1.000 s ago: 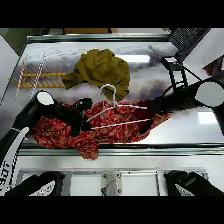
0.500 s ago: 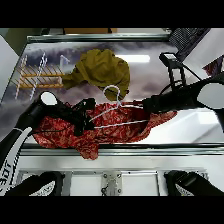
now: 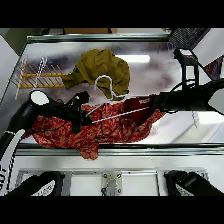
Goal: Fold the clothes and pants, and hang the long-sleeved shirts on hangers.
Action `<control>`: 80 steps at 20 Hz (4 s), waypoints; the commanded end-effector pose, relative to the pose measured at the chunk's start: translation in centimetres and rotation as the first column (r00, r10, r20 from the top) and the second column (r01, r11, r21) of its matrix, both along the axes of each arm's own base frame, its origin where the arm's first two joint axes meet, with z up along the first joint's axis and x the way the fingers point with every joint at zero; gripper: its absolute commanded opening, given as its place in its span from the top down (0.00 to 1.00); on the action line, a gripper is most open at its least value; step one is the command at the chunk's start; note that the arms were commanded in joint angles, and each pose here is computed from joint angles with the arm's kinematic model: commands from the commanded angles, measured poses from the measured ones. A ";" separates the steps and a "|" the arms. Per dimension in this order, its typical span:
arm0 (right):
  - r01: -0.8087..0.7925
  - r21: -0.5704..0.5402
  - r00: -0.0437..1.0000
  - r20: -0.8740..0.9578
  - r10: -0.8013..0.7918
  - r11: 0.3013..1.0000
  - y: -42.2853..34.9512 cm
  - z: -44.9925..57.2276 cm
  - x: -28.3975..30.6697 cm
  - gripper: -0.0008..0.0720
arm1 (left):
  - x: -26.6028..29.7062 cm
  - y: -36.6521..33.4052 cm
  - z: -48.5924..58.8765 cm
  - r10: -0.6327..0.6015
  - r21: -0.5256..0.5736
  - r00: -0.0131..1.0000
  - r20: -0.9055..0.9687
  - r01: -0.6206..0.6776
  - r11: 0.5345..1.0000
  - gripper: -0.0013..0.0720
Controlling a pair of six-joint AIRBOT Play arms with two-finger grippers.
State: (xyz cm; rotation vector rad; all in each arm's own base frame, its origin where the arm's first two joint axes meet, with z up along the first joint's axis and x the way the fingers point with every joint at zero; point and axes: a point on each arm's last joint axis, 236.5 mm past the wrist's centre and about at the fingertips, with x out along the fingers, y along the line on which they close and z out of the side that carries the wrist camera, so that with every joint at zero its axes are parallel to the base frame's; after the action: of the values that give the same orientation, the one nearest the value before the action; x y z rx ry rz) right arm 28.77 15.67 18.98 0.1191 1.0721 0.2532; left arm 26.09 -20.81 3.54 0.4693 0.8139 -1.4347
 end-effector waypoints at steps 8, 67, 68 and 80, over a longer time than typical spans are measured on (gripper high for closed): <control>-0.125 0.182 0.989 0.106 0.107 0.975 6.8 2.3 0.5 0.97 | -0.1 -2.1 0.2 -0.027 -0.011 0.999 0.042 0.027 1.000 0.97; -0.866 0.321 0.500 0.539 0.678 0.383 -4.4 -5.6 0.3 0.04 | -1.6 -1.9 0.2 -0.070 -0.009 0.998 -0.005 0.070 0.997 0.97; -0.872 0.320 0.488 0.546 0.681 0.370 -4.0 -5.6 0.2 0.04 | -1.6 -1.9 0.2 -0.070 -0.009 0.998 -0.005 0.070 0.997 0.97; -0.879 0.322 0.477 0.595 0.647 0.353 -3.3 -4.4 0.7 0.04 | -1.6 -1.9 0.2 -0.070 -0.009 0.998 -0.005 0.070 0.997 0.97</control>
State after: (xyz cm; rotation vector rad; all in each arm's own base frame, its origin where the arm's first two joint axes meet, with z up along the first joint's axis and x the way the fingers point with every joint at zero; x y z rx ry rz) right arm 29.48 12.32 14.48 0.0972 0.5348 1.4879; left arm 24.38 -22.52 3.51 0.4999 0.8105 -1.5048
